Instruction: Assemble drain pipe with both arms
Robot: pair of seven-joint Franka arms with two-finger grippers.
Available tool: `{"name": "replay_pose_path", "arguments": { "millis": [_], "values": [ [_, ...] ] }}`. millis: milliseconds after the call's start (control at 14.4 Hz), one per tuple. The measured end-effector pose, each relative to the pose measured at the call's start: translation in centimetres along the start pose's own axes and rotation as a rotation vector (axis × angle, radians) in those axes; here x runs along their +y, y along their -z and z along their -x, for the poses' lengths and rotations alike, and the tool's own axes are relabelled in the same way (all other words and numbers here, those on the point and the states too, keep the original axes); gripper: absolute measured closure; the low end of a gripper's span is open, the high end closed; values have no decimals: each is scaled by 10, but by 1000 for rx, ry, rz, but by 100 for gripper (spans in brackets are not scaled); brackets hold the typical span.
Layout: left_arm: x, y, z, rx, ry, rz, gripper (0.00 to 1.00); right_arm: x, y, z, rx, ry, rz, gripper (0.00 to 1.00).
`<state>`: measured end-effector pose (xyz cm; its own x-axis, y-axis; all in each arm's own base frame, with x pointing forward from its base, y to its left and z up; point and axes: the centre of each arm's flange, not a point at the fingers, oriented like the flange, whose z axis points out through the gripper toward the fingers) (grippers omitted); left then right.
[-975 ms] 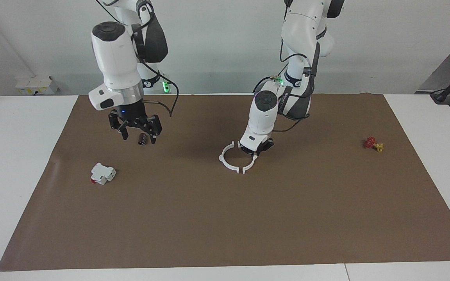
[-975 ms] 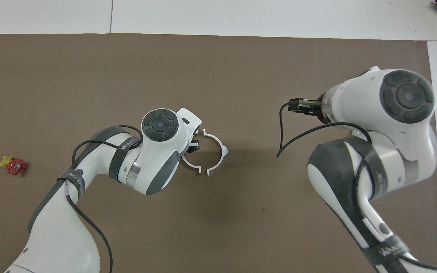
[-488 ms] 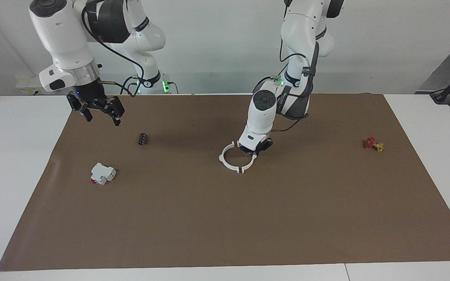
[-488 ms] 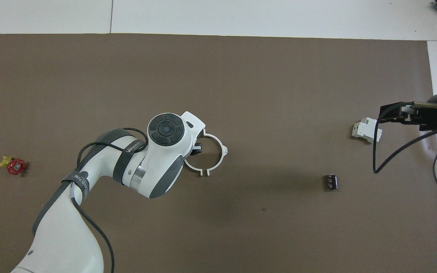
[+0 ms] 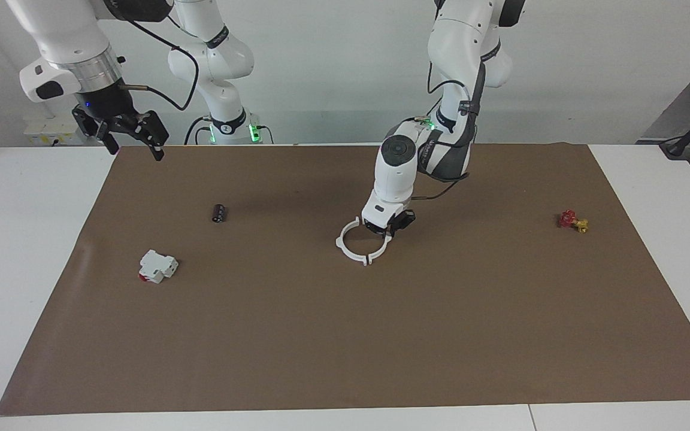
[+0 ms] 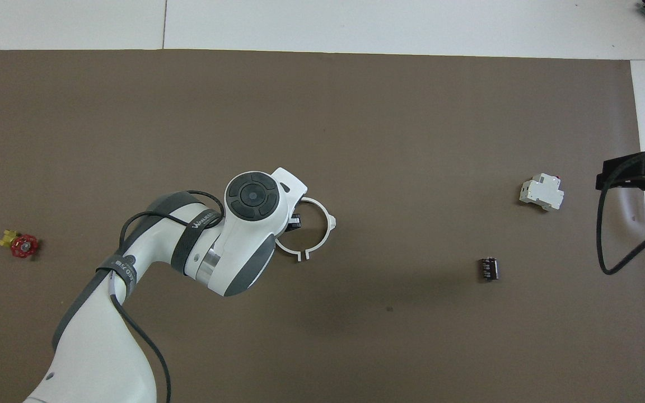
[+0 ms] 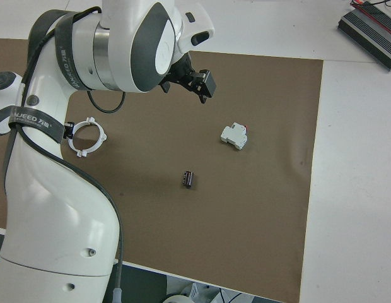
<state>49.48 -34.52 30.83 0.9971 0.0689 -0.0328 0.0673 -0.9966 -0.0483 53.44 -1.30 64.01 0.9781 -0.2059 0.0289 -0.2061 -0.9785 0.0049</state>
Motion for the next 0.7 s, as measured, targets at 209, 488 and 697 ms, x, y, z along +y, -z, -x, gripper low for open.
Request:
{"name": "replay_pose_path", "arguments": {
  "millis": [209, 488, 697],
  "values": [
    [4, 0, 4, 1, 17, -2, 80, -3, -6, -3, -12, 4, 2, 0],
    [5, 0, 5, 1, 35, -2, 80, -5, -7, -3, -13, 6, 2, 0],
    [5, 0, 5, 1, 37, -2, 80, -6, -7, -3, -13, 8, 2, 0]
  ]
}}
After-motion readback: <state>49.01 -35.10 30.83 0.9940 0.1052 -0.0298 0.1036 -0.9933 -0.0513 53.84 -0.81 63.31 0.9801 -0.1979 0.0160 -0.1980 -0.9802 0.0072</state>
